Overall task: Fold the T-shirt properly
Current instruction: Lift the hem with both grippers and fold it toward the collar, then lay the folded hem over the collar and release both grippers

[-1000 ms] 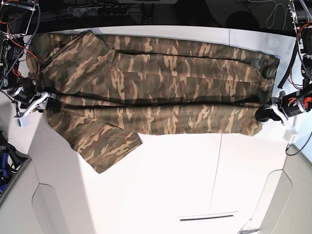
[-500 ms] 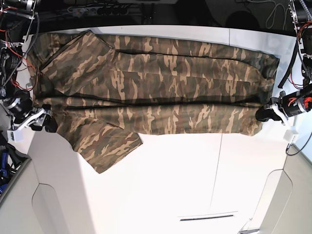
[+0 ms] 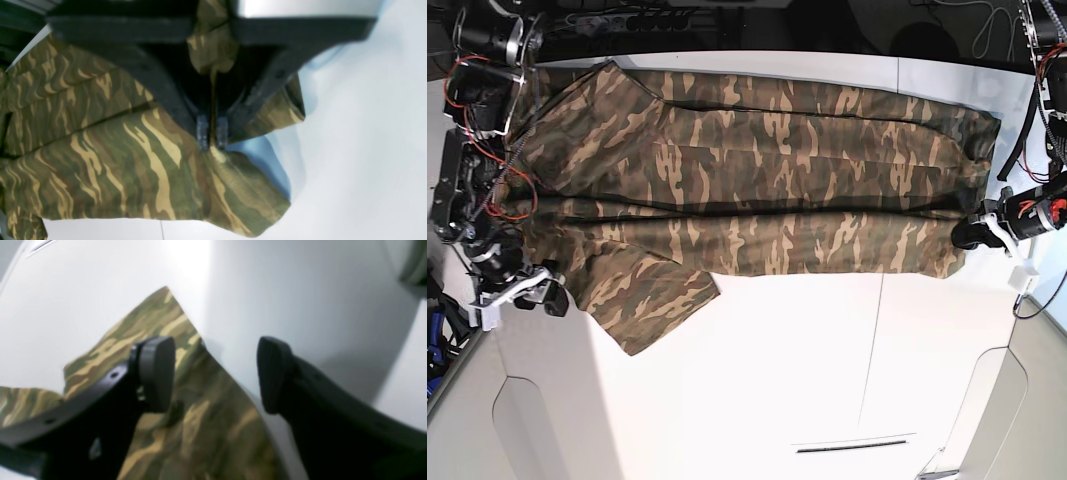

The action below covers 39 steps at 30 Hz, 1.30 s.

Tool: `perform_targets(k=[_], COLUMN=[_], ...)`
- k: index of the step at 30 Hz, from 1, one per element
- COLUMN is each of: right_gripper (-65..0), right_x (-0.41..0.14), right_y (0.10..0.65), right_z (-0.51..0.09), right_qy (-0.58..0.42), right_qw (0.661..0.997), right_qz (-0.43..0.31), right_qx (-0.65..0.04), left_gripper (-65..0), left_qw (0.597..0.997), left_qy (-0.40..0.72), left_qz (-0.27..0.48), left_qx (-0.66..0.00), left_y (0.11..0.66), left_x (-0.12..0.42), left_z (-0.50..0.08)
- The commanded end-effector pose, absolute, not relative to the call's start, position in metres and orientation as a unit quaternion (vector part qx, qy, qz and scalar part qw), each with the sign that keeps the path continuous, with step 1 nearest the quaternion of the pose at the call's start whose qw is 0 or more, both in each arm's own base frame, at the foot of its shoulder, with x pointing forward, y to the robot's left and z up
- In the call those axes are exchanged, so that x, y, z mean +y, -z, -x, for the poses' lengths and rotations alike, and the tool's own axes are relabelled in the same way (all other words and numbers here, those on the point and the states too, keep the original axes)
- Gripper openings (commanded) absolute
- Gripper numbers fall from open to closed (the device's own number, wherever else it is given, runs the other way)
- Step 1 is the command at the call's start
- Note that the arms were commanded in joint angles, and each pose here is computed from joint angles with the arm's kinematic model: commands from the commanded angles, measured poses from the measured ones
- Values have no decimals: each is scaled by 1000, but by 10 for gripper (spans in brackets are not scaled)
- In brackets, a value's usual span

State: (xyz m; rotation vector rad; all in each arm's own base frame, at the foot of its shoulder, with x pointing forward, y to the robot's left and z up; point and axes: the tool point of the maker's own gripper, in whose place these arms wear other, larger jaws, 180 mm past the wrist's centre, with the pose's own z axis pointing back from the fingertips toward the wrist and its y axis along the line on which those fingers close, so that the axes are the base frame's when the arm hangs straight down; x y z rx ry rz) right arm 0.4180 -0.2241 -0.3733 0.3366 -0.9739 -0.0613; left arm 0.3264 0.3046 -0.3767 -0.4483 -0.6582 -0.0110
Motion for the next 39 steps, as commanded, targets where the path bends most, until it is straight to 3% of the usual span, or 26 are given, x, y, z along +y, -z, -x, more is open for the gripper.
perform_targets(k=[1, 14, 19, 23, 32, 39], right_gripper=[-266, -284, -544, -650, -650, -650], right_x=[-227, -188, -179, -178, -173, -182], right_y=[354, 407, 410, 411, 403, 373], right_z=[-436, -431, -430, -429, -416, -387], right_qy=[32, 56, 48, 46, 31, -8], right_qw=[852, 872, 875, 877, 893, 885], right_qz=[-161, -212, -218, -218, -244, -241], right_qx=[-497, -438, -430, -427, -377, -398], left_gripper=[-650, -650, -650, -650, -650, -650], left_qw=[913, 912, 910, 914, 911, 911], left_qy=[13, 12, 10, 14, 25, 67], left_qz=[214, 218, 230, 225, 221, 197], left_qx=[-348, -348, -345, -339, -347, -356], left_y=[357, 358, 365, 371, 362, 343], left_x=[312, 308, 297, 294, 294, 297], left_z=[-338, -339, -338, -336, -340, -336])
